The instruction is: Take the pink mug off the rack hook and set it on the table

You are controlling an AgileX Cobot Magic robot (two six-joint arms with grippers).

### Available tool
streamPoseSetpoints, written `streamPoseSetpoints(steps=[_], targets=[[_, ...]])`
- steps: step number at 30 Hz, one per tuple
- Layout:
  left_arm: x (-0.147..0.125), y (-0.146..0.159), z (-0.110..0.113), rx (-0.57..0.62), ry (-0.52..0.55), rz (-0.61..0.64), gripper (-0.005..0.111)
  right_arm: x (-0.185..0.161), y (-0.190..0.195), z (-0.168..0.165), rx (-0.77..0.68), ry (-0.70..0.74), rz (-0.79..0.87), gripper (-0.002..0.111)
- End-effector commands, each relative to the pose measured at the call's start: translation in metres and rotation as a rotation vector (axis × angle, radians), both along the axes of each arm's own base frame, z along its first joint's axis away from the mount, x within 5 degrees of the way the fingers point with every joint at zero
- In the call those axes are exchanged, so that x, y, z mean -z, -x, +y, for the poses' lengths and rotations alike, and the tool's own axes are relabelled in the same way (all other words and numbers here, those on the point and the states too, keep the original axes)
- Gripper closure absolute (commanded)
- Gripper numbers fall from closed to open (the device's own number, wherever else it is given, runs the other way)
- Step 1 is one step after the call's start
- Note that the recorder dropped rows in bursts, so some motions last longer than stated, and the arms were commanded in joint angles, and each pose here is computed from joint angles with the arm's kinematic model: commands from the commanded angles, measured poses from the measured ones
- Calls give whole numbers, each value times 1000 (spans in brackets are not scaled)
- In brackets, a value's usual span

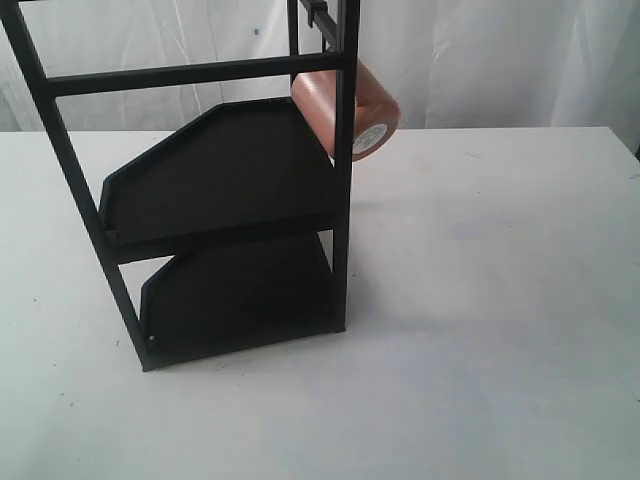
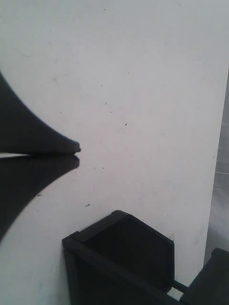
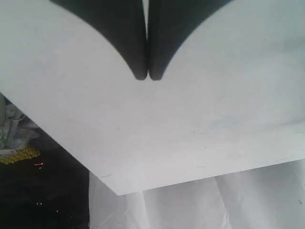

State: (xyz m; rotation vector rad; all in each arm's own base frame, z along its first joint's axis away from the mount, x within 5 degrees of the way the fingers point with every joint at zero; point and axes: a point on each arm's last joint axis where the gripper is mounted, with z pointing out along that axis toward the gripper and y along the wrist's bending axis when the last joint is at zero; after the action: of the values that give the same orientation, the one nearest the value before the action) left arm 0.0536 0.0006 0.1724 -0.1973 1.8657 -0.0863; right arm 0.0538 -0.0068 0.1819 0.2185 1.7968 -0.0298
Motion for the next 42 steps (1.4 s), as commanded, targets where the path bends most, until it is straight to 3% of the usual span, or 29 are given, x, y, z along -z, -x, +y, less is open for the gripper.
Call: streamPoseSetpoints(steps=[1,8,18,20,25,28,35,39,42], targets=[[1,0,0,5,3,-1,107,-12,-1,-3,11,129,-92,108],[1,0,0,5,3,-1,107,-48,1,-2,33,292,-471,108],[1,0,0,5,3,-1,107,-80,17,1,54,270,-877,108],[1,0,0,7,2,-1,107,-86,23,-2,79,212,-969,108],[1,0,-1,9,2,-1,107,-99,42,-9,91,-86,-1279,108],[1,0,-1,9,2,-1,107,-106,56,-9,81,-91,-1452,108],[1,0,-1,9,2,-1,107,-107,59,-8,110,-13,-1478,108],[1,0,-1,9,2,-1,107,-121,60,-2,133,182,-1430,108],[1,0,-1,9,2,-1,107,-144,56,4,115,311,-1274,108]])
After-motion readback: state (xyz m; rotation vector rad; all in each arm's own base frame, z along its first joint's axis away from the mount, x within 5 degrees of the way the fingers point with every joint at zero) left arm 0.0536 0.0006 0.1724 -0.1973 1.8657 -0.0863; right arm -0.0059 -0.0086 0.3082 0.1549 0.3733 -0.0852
